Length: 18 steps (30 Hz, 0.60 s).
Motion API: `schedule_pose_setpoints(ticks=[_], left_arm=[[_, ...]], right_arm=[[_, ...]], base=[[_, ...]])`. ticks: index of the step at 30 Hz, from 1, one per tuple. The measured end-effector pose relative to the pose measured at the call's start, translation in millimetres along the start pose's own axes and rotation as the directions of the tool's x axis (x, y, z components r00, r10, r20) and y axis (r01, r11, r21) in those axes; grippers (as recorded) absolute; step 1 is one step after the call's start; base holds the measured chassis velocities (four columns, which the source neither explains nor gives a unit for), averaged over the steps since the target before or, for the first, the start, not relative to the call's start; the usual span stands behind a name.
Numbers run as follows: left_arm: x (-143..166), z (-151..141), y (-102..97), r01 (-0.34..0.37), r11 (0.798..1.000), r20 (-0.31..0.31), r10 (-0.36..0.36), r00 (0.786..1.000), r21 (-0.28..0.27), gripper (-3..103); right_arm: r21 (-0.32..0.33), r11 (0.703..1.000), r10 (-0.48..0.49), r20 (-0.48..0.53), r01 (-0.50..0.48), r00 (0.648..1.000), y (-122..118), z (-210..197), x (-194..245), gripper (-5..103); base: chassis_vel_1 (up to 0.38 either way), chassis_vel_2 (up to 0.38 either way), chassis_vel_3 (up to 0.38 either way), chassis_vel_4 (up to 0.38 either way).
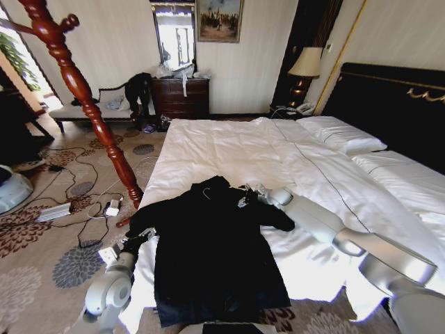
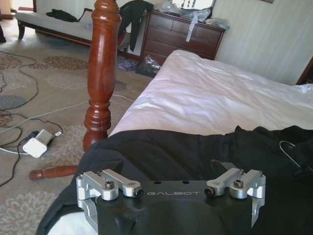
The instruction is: Pick up the clothes from the bed and hang them on the clothes hanger.
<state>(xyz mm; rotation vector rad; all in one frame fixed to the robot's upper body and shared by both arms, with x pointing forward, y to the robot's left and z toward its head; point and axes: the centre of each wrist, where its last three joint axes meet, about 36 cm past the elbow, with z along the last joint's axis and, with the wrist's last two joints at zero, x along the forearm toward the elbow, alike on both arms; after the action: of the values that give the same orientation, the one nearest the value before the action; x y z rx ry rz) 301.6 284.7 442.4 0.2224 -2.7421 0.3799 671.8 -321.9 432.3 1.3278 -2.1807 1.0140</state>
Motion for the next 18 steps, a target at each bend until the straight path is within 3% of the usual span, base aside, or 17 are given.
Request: schedule_pose_setpoints(ticks=[15,18], left_arm=[[-1.1,5.6,-7.2,-0.007,1.000,-0.012,0.007,1.000,0.020,100],[-2.2,7.2,-6.8,-0.003,1.000,-0.017,0.003,1.000,0.022,100]], right_arm=[[0.042,0.998,0.038,-0.035,-0.037,0.999,-5.3,-13.3,-40.6,103],[0.041,0.999,0.035,-0.023,-0.034,0.999,-2.5,-15.8,-45.3,88]], base=[[0.000,0.000,0.000,0.000],[0.000,0.000,0.000,0.000]])
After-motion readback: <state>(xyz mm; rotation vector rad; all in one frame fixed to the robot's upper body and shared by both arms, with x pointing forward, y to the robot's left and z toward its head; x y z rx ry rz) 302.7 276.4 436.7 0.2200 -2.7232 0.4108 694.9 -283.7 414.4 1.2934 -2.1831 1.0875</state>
